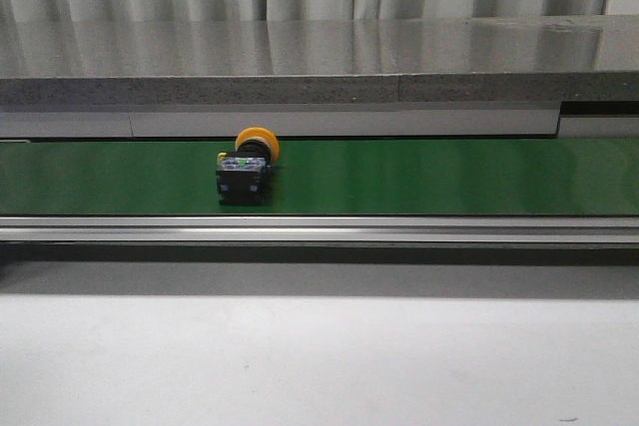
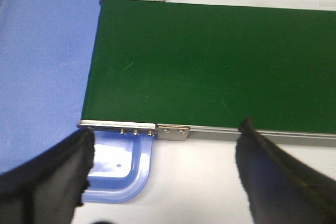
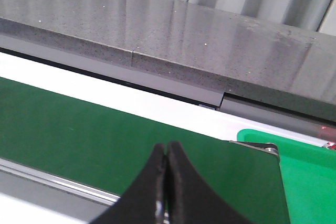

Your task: Move button from right to left

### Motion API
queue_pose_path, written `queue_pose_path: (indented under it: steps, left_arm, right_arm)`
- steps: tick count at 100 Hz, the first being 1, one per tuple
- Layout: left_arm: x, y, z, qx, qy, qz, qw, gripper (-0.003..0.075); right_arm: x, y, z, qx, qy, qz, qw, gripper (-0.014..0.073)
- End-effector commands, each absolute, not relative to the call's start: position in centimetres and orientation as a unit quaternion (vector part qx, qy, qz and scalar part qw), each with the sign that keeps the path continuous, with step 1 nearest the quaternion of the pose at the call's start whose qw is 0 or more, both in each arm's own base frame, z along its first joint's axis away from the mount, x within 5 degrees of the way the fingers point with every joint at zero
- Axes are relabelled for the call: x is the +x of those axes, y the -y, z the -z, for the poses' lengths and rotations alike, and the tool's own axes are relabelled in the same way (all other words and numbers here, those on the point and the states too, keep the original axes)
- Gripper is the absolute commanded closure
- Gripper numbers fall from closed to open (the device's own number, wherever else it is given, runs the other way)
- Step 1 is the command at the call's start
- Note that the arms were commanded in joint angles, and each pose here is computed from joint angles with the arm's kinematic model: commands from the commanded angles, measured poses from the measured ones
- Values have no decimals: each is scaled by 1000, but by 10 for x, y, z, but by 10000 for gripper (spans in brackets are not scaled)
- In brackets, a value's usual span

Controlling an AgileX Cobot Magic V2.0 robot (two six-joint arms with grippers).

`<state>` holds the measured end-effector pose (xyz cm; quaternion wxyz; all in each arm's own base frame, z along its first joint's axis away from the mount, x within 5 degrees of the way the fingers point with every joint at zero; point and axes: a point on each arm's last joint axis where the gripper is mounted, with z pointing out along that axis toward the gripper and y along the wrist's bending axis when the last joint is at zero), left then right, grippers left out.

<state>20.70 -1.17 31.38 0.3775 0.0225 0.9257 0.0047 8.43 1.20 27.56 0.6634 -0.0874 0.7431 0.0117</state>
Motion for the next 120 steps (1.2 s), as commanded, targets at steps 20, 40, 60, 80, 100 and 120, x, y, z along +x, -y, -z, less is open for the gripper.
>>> queue_pose_path:
  steps: [20,40,60,80,100,120]
  left_arm:
    - [209,17,-331,13,-908,25,419,64]
    - [209,31,-336,45,-902,48,426,64]
    - [216,46,-346,71,-892,66,442,64]
    - [244,68,-335,101,-904,76,409,64]
    - [274,94,-318,128,-912,83,381,64]
    - [300,115,-297,151,-921,80,349,64]
  right_arm:
    - [85,-9,-289,-73,-718,-3,692,662]
    - [85,-9,-289,-73,-718,-3,692,662]
    - [85,-9,-289,-73,-718,-3,692,662]
    - [85,-9,-289,-73,-718,-3,692,662]
    - [85,-9,-289,-73,-718,-3,692,662]
    - [85,-9,-289,-73,-718,-3,692,662]
